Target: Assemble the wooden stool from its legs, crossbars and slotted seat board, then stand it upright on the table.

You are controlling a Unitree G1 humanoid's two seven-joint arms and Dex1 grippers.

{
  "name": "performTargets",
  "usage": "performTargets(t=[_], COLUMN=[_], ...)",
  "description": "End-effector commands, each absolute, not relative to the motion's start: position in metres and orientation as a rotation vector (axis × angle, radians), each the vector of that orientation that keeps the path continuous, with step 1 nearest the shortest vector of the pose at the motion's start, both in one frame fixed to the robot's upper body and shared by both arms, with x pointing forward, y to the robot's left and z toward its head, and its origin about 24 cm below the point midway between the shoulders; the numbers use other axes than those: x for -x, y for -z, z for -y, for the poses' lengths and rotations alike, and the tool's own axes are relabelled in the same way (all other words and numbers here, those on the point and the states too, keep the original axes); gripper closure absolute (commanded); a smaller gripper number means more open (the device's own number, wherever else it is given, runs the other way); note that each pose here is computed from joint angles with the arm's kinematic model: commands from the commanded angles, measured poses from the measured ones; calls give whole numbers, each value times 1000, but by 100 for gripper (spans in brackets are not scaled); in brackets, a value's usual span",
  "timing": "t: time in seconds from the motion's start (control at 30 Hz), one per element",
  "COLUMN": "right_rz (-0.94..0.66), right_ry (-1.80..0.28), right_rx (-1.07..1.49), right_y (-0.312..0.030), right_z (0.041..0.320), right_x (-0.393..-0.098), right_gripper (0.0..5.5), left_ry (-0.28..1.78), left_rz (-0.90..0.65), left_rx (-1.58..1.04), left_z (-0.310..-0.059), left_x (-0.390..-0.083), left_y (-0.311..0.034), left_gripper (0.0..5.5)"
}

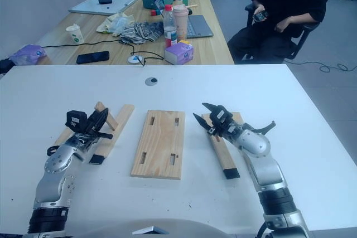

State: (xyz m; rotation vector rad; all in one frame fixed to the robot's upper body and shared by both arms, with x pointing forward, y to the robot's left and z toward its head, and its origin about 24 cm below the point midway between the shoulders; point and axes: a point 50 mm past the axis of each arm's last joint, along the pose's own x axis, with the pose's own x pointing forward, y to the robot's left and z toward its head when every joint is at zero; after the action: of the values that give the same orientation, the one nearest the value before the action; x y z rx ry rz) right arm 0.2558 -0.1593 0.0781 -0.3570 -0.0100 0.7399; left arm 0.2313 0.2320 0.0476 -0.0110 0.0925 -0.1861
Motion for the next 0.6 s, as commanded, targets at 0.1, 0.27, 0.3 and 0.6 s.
performTargets(t=[0.1, 0.27, 0.3, 0.6], right_rz=[10, 29, 29, 20], right_ry=[-744, -741, -734, -702], right_rx=[381, 354, 358, 367], right_y=[-77, -82, -81, -75], right_z=[161, 158, 159, 160], right_x=[-256, -255, -254, -249], right_gripper=[319, 319, 319, 319], left_ry=[198, 243, 254, 365], left_rz=[-315, -278, -307, -641], left_rx=[110, 21, -7, -43], left_z=[-223, -232, -234, -243], left_x=[-214, -226, -227, -201], left_y=[-18, -58, -59, -39], left_gripper=[449, 379, 364, 228])
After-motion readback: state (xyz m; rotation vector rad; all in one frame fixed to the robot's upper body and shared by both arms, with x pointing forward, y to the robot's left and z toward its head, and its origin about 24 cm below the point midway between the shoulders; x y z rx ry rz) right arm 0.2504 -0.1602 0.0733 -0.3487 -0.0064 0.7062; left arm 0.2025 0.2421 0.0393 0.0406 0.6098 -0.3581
